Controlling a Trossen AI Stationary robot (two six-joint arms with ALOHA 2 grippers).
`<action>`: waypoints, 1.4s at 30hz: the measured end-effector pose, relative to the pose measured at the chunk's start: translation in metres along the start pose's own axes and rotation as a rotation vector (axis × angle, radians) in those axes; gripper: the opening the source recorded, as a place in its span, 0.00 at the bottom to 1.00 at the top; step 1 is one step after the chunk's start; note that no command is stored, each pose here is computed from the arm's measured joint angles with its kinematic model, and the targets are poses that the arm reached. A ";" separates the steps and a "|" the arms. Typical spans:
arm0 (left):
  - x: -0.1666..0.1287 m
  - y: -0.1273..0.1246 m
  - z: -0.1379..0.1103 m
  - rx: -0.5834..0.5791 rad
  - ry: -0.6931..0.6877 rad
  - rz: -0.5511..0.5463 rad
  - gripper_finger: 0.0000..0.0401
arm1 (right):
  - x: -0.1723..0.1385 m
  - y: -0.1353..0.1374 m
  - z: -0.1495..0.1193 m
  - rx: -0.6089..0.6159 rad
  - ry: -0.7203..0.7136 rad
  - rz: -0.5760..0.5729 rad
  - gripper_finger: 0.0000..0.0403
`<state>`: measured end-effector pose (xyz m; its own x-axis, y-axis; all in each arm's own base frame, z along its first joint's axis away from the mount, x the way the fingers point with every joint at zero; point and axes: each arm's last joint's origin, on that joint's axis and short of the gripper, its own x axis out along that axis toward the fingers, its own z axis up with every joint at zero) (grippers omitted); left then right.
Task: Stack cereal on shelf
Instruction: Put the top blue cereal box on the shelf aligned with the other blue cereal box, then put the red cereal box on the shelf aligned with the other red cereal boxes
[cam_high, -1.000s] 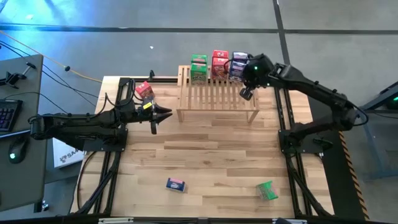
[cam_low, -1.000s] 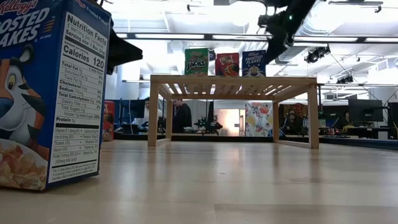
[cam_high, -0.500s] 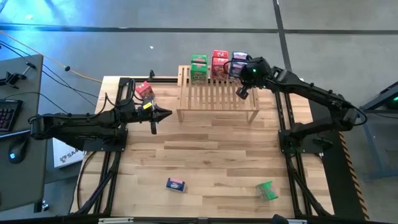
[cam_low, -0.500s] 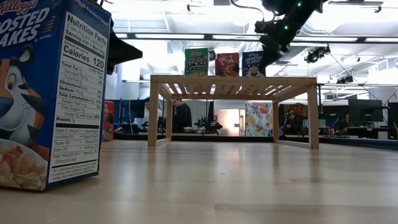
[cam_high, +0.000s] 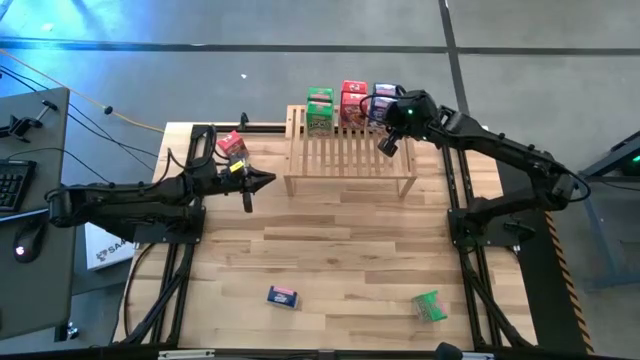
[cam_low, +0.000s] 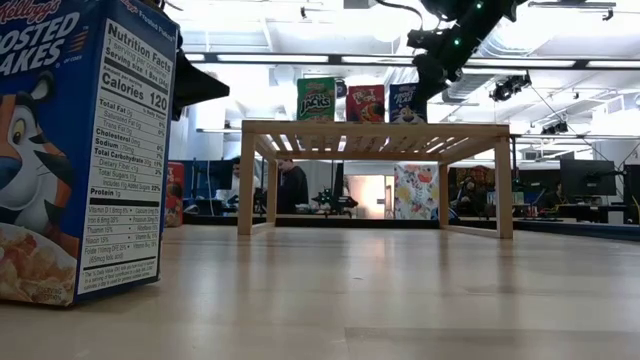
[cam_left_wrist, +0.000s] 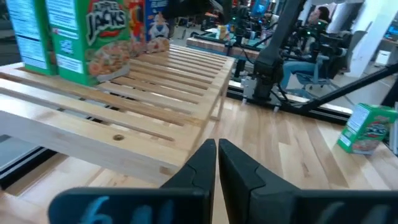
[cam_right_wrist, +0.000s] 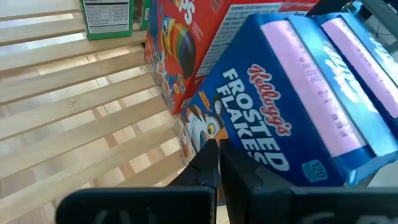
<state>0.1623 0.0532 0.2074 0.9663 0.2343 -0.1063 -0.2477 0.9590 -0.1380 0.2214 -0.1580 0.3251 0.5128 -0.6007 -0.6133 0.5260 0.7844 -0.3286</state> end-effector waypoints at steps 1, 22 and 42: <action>0.000 0.001 0.000 -0.001 -0.001 0.005 0.02 | 0.000 0.000 0.000 -0.001 0.000 0.000 0.00; -0.009 0.031 0.059 0.018 0.308 0.202 0.02 | -0.054 0.072 -0.035 0.006 -0.424 0.280 0.00; 0.002 0.083 0.089 -0.059 0.936 0.473 0.39 | -0.073 0.116 -0.056 -0.075 -0.501 0.373 0.00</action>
<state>0.1496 0.1479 0.2834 0.3364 0.3421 -0.8774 -0.6135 0.7865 0.0714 0.2066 -0.0147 0.2911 0.9178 -0.2695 -0.2916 0.2105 0.9529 -0.2181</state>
